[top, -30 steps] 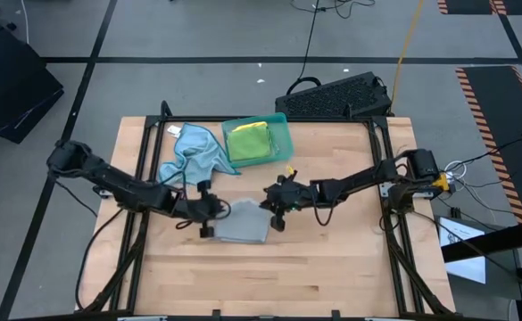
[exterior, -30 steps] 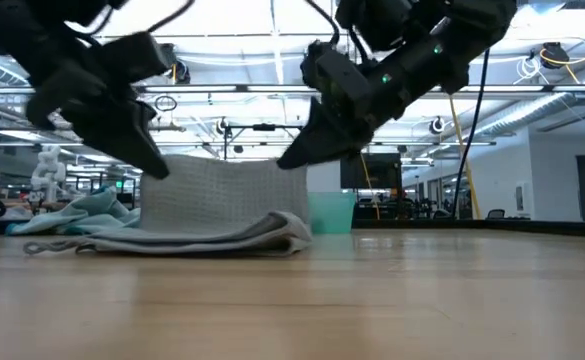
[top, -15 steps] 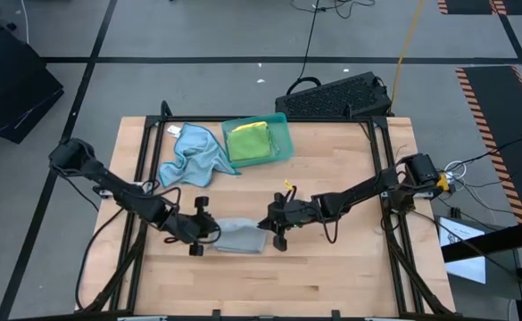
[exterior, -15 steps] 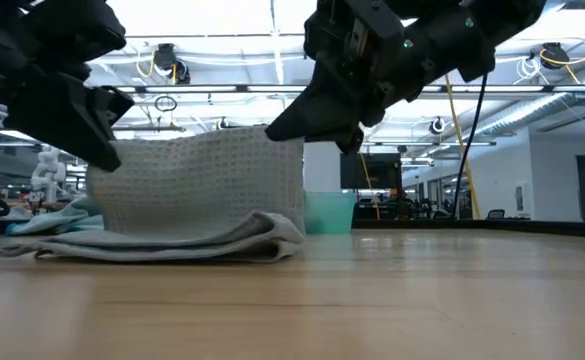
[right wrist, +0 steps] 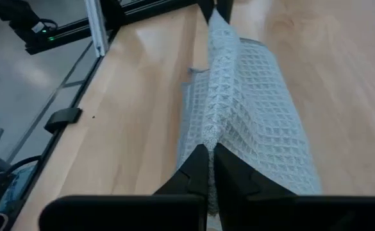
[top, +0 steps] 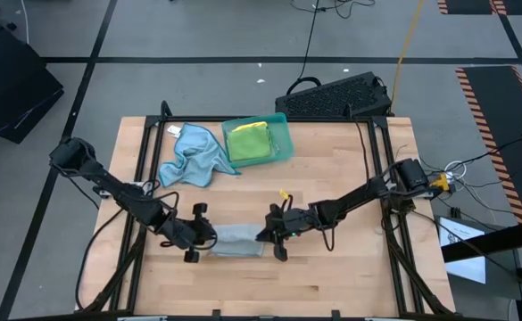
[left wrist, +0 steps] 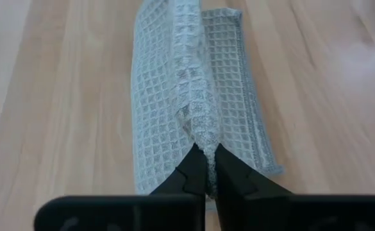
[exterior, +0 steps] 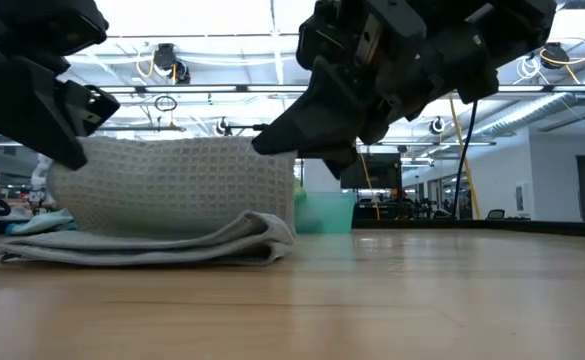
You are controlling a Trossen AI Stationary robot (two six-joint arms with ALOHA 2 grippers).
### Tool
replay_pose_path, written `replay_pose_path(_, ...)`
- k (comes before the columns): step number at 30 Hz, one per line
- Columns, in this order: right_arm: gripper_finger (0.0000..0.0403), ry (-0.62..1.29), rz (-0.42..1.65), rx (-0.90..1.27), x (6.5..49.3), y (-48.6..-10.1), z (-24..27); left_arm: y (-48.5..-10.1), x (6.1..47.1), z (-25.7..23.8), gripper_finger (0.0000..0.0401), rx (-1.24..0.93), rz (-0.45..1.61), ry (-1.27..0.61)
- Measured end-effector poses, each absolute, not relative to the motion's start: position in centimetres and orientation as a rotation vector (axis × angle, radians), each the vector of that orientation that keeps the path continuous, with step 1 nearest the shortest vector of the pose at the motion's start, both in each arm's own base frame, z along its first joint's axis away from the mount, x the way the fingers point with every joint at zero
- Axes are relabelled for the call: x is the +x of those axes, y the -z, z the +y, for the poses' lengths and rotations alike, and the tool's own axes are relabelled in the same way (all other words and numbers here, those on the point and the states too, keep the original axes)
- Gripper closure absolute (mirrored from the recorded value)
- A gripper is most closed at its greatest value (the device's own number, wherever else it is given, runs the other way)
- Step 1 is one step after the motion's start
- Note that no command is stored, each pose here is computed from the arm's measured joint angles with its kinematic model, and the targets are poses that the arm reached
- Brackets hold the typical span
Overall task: Fold microfiber towels
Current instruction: Fold the gray microfiber cloth, then stack the folded gray microfiber towel on top of the folded green microfiber towel into the green bin
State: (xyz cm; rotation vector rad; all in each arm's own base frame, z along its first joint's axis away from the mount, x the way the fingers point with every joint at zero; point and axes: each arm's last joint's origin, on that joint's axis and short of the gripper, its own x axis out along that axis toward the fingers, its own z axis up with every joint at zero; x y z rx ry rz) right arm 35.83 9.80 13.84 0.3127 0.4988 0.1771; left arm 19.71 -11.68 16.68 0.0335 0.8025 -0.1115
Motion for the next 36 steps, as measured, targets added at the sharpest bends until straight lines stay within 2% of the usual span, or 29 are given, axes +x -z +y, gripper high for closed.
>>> replay_pose_path(4, 0.0393, -0.193, 0.492, 0.306, 35.7, -13.9, 10.3, -16.7, 19.7, -11.8, 0.0392, -0.004, 0.805, 0.1)
replay_pose_path(7, 0.0373, -0.198, 0.49, 0.305, 35.7, -13.9, 10.4, -16.7, 19.7, -11.8, 0.0382, -0.046, 0.81, 0.098)
replay_pose_path(16, 0.029, -0.27, 0.508, 0.325, 35.6, -13.9, 10.6, -16.7, 19.5, -12.2, 0.0301, -0.128, 0.845, 0.16)
replay_pose_path(21, 0.0258, -0.268, 0.516, 0.319, 35.6, -13.9, 10.6, -16.8, 19.4, -12.6, 0.025, -0.124, 0.836, 0.197)
replay_pose_path(25, 0.0249, -0.259, 0.552, 0.283, 35.5, -13.5, 10.3, -17.1, 19.7, -12.6, 0.0225, -0.124, 0.777, 0.152)
replay_pose_path(31, 0.0248, -0.256, 0.584, 0.103, 35.1, -13.0, 10.7, -18.1, 21.0, -12.9, 0.022, -0.154, 0.567, 0.071)
replay_pose_path(36, 0.0248, -0.343, 0.562, -0.122, 34.7, -12.9, 11.6, -16.7, 21.8, -13.8, 0.0219, -0.068, 0.595, -0.002)
